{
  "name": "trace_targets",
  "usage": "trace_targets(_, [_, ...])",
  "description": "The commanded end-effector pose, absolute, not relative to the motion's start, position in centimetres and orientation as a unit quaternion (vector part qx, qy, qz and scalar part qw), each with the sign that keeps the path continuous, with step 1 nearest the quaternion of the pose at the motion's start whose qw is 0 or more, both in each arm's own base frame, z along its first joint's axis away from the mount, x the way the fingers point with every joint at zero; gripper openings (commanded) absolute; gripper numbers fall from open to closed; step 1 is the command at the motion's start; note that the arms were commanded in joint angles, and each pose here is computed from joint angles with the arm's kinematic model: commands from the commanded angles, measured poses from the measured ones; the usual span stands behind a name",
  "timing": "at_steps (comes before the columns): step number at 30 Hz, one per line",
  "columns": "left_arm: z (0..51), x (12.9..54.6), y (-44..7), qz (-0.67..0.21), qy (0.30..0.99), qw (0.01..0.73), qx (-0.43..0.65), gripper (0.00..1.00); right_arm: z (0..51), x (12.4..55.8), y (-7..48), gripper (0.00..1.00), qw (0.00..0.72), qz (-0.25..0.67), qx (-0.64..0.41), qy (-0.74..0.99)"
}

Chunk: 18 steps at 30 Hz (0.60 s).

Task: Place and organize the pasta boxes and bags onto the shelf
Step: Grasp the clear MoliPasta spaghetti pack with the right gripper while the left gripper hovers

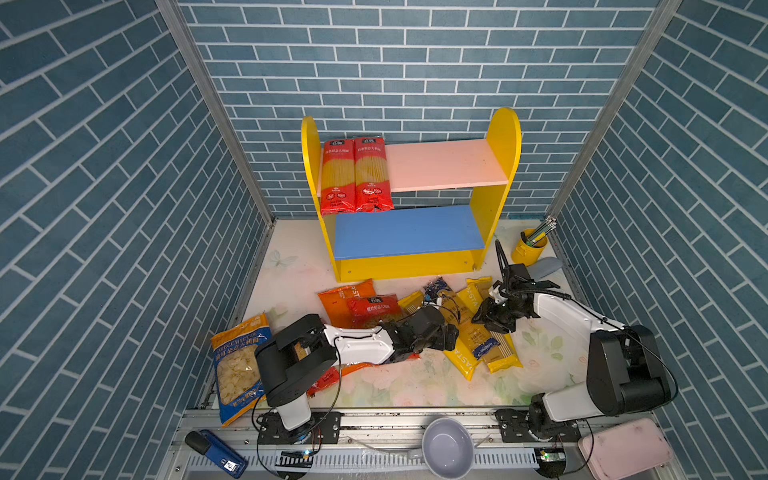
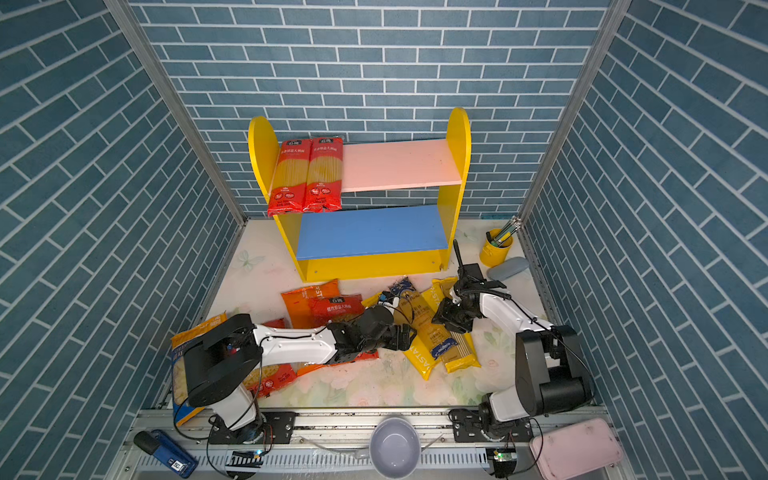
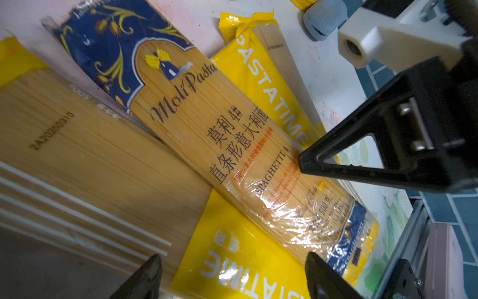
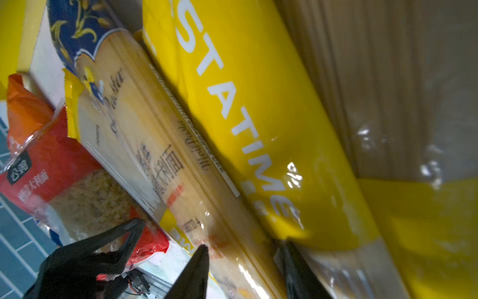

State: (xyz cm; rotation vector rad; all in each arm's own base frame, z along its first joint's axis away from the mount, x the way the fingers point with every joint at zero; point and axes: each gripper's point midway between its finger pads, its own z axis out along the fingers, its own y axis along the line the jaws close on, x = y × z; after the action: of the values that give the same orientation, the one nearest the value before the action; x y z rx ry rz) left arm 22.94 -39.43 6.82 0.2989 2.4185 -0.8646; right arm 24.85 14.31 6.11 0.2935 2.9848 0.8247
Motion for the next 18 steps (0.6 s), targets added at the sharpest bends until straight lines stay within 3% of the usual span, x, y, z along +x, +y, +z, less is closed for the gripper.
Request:
trace_targets(1, [7.3, 23.5, -40.6, -0.346, 0.892, 0.274, 0.098, 0.86, 6.7, 23.5, 16.3, 0.45, -0.013, 0.336, 0.097, 0.937])
trace_targets(6, [6.8, 23.6, -39.7, -0.34, 0.892, 0.283, 0.089, 0.84, 8.8, 22.8, 18.6, 0.44, -0.015, 0.417, 0.118, 0.901])
trace_targets(18, [5.6, 23.1, -38.2, -0.339, 0.897, 0.276, 0.071, 0.75, 5.6, 23.1, 19.2, 0.46, -0.005, 0.389, 0.117, 0.914])
